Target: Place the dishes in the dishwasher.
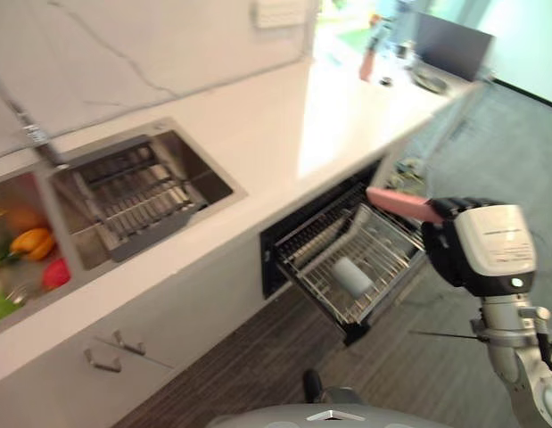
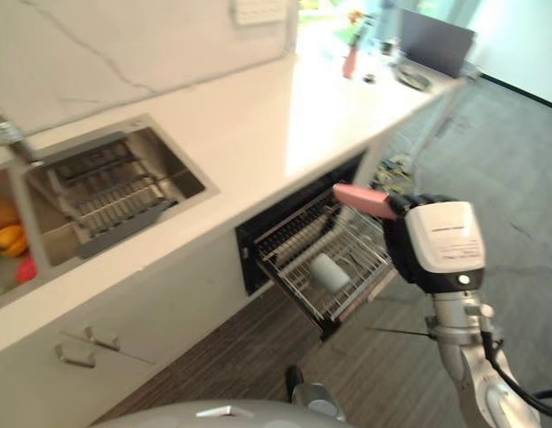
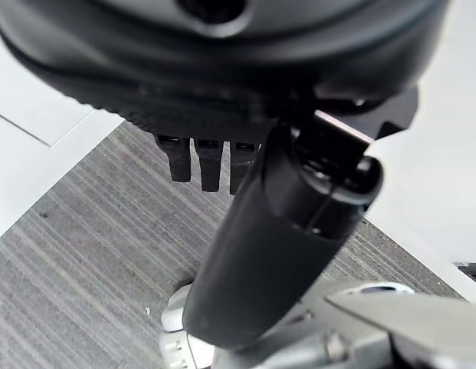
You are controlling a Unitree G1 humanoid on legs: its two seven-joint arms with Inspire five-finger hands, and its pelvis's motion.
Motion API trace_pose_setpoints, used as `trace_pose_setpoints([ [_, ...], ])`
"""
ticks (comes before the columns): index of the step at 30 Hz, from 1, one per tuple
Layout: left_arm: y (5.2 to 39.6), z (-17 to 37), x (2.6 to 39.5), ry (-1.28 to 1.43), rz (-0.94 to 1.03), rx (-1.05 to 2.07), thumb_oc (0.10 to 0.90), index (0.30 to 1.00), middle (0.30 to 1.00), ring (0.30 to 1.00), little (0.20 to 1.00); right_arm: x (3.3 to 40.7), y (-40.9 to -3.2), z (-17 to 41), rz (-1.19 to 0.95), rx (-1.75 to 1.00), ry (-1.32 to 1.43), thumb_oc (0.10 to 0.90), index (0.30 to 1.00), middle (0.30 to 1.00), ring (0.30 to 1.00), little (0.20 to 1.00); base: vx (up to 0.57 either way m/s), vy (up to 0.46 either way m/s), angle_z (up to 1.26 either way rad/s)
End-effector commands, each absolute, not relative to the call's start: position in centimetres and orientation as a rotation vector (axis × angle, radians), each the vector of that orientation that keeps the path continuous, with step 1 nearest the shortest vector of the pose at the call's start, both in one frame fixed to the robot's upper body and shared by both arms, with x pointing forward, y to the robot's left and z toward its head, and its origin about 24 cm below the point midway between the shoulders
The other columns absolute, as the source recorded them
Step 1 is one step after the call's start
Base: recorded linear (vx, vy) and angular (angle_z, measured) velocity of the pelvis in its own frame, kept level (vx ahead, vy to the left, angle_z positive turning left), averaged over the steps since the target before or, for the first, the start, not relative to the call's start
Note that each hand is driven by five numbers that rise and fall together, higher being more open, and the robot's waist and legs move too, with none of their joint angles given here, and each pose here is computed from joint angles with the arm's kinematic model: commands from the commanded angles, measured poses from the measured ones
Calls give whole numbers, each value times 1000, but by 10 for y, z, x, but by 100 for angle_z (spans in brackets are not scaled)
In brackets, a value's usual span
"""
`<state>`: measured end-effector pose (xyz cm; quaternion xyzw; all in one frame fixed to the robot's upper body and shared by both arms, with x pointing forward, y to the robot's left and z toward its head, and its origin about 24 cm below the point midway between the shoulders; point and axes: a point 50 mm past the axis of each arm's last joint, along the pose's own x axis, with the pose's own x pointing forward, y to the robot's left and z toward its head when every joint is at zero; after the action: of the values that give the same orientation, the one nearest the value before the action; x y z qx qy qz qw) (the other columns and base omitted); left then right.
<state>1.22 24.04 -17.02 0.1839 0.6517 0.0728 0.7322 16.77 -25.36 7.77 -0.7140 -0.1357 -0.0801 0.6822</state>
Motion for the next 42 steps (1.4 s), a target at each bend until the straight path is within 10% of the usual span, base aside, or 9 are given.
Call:
trace_pose_setpoints([
  [1, 217, -167, 81, 1205, 131, 318, 800, 900, 900, 900, 900, 195, -252, 130, -337, -1612, -555, 400, 300, 300, 300, 300, 27, 72, -19],
  [39, 223, -153, 124, 1037, 87, 427, 800, 900, 900, 900, 900, 286, -300, 104, -499, -1855, -364, 400, 300, 300, 300, 300, -40, 2, 20],
  [40, 221, -154, 122, 1042, 76, 427, 800, 900, 900, 900, 900, 285, -298, 100, -485, -1845, -353, 439, 359, 359, 359, 359, 80, 99, 0],
  [41, 219, -155, 120, 1050, 64, 429, 800, 900, 900, 900, 900, 284, -294, 93, -452, -1828, -347, 800, 900, 900, 900, 900, 72, 50, -6],
  [42, 217, -156, 118, 1057, 54, 428, 800, 900, 900, 900, 900, 282, -290, 86, -421, -1807, -334, 800, 900, 900, 900, 900, 65, 50, -12],
])
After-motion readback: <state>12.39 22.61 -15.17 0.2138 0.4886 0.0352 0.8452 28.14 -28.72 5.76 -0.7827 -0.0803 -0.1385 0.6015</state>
